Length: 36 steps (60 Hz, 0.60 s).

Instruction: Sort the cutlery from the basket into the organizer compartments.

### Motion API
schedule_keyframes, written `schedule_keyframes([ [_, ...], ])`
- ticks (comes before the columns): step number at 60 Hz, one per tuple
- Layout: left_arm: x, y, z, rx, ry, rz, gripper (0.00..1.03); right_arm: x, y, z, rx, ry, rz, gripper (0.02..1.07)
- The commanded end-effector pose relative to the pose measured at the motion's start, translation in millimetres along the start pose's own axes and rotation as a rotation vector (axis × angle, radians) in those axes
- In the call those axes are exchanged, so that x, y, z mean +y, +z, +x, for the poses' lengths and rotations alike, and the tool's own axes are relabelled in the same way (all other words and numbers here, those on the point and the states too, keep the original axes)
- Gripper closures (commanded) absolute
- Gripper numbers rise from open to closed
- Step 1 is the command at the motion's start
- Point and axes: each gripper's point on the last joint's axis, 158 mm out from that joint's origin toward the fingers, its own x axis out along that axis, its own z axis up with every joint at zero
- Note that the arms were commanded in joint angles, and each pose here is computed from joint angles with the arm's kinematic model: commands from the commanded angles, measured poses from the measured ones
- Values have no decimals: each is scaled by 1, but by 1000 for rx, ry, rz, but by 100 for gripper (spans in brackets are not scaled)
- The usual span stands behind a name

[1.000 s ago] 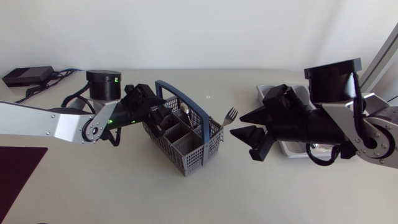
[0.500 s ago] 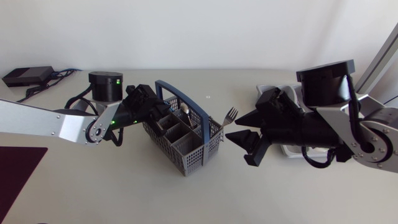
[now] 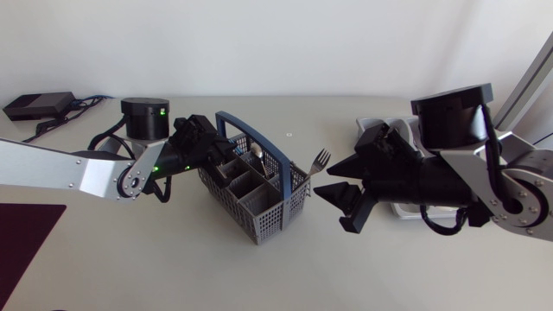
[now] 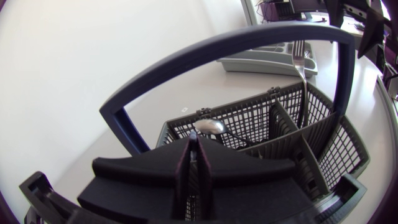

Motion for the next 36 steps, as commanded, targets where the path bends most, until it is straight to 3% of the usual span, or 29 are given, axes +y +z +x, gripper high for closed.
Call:
schedule_keyframes([
  [1,11,22,-10,-54,36,-5,100,4,4,-3,-6,2,7,43],
  [36,-1,37,-67,-137,85,5,100,16,18,-12,-23,5,-11,43],
])
